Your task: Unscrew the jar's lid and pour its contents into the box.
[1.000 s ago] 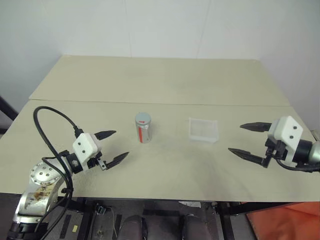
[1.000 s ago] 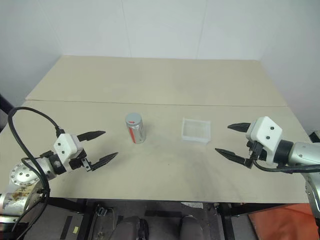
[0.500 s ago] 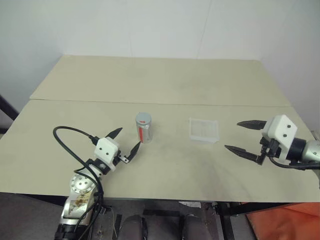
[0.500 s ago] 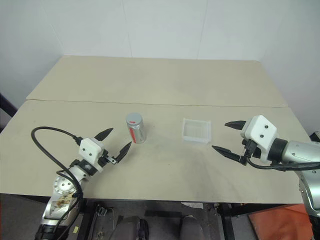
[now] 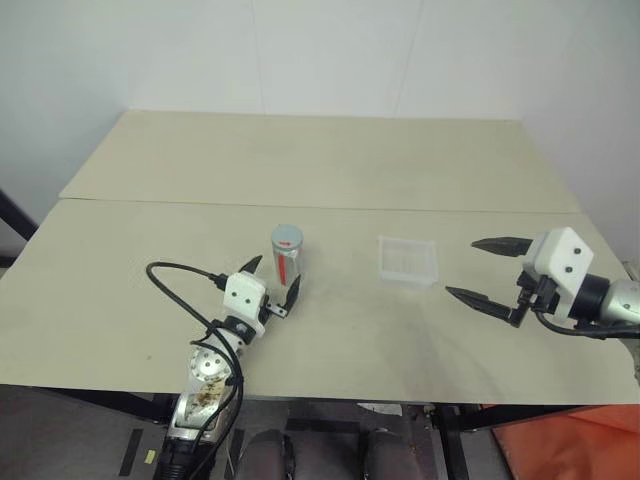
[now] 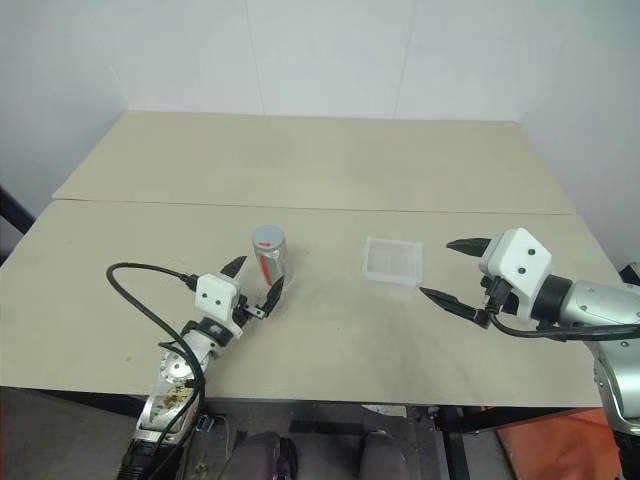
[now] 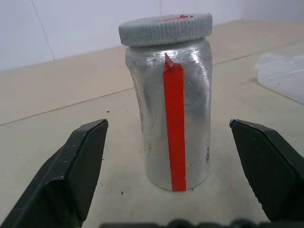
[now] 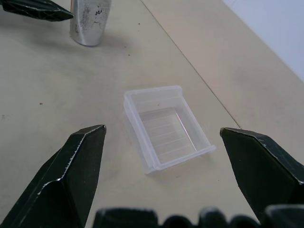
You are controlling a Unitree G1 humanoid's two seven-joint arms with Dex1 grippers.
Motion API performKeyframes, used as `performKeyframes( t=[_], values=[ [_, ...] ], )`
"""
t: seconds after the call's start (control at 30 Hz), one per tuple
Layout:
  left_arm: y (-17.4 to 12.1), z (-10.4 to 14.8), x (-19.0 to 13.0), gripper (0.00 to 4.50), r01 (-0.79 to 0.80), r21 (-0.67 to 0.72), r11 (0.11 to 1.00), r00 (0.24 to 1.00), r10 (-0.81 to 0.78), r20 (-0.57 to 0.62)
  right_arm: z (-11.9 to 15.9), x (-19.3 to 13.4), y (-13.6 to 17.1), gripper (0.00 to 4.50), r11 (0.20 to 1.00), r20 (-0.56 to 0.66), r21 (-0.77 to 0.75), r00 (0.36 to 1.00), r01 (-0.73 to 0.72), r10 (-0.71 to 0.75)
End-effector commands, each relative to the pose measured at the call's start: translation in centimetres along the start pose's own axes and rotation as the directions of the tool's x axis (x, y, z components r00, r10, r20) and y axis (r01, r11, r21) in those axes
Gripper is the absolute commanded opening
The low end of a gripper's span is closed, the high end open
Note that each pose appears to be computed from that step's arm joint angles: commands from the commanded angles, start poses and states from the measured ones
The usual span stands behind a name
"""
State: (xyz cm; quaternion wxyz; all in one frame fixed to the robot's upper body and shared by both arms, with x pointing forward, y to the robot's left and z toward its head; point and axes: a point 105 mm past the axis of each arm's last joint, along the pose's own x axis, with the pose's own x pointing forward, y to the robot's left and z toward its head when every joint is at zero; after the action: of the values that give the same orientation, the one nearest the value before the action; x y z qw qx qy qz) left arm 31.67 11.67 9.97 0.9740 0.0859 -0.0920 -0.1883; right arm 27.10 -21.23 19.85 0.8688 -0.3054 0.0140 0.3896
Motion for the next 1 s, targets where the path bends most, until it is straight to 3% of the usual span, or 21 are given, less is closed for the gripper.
performKeyframes(
  t=[0.03, 0.47, 0.93, 1.0],
  values=[
    [-0.5, 0.8, 0.6, 4.47, -0.027, 0.005, 1.0, 0.999, 0.026, 0.04, 1.4, -0.2, -0.7, 4.5, 0.998, 0.039, -0.043, 0.999, 0.034, -0.032],
    [-0.4, 0.8, 2.8, 4.47, -0.14, -0.017, 0.99, 0.986, 0.141, 0.084, 1.6, -0.3, -0.9, 4.5, 0.997, 0.04, -0.06, 0.998, 0.046, -0.044],
    [-0.1, 0.5, 4.8, 4.47, -0.129, -0.032, 0.991, 0.986, 0.132, 0.103, 1.5, -0.5, -1.0, 4.5, 0.995, 0.031, -0.073, 0.997, 0.069, -0.067],
    [-0.4, 0.6, 4.8, 4.07, -0.112, -0.033, 0.993, 0.987, 0.115, 0.108, 1.5, -0.5, -1.0, 4.5, 0.995, 0.031, -0.072, 0.997, 0.071, -0.069]
  ],
)
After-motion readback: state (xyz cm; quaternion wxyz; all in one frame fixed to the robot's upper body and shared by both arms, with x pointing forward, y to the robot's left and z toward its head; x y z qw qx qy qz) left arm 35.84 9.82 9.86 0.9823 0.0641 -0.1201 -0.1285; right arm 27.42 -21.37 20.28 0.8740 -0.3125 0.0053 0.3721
